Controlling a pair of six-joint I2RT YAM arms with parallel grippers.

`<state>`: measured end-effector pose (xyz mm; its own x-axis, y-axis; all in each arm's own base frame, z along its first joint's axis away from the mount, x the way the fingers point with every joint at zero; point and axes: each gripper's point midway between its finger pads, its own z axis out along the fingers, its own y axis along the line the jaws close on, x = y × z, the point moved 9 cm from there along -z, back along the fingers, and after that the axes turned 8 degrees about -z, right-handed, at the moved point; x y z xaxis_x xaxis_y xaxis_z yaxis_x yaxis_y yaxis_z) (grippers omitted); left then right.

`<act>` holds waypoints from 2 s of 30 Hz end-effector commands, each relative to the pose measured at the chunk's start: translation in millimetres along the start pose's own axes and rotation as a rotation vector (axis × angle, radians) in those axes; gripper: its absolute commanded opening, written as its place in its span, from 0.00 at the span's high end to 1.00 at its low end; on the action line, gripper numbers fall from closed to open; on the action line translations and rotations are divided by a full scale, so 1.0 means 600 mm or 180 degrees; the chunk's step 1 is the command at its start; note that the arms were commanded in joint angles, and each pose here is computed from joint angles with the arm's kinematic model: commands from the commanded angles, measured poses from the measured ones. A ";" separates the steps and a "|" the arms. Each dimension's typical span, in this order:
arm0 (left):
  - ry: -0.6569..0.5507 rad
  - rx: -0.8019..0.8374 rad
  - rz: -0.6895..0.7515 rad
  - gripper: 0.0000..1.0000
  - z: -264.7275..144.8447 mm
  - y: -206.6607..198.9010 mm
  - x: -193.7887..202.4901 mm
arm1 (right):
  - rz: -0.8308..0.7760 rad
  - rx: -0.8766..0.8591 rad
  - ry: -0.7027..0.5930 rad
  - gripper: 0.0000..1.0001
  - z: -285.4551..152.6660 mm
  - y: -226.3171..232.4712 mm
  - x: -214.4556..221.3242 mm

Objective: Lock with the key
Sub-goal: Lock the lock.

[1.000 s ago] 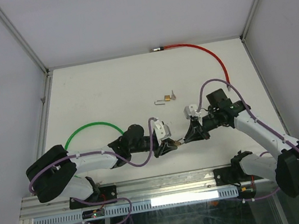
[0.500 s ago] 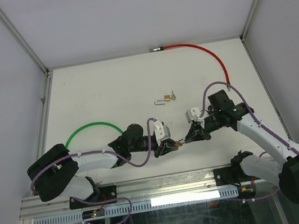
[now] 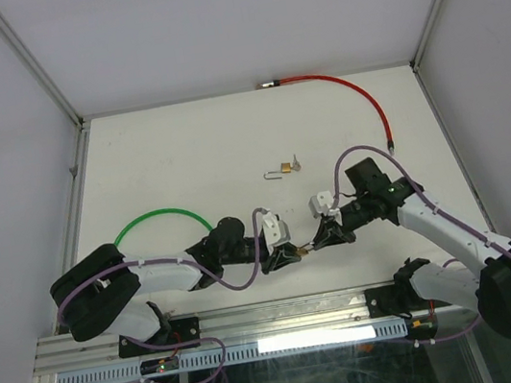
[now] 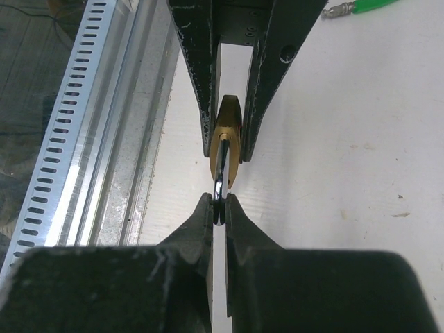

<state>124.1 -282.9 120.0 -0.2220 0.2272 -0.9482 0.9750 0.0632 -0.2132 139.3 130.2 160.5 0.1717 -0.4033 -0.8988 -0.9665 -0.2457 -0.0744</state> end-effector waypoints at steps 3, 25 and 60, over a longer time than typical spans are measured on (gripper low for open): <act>-0.0581 -0.0206 0.0555 1.00 0.005 0.013 -0.055 | -0.0177 -0.0055 -0.0128 1.00 0.020 -0.012 -0.015; -0.0414 -0.0403 0.0649 1.00 0.003 0.060 0.011 | -0.0096 -0.0124 0.0337 1.00 0.079 -0.045 0.014; -0.0169 -0.0221 0.0344 1.00 -0.044 0.080 0.055 | 0.0027 0.0037 0.0687 1.00 0.118 -0.090 0.000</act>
<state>156.2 -240.6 63.8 -0.2115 0.2627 -0.9414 0.9738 0.1394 -0.1799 172.6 193.2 124.5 0.1284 -0.6076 -0.7838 -0.9753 -0.2205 0.0112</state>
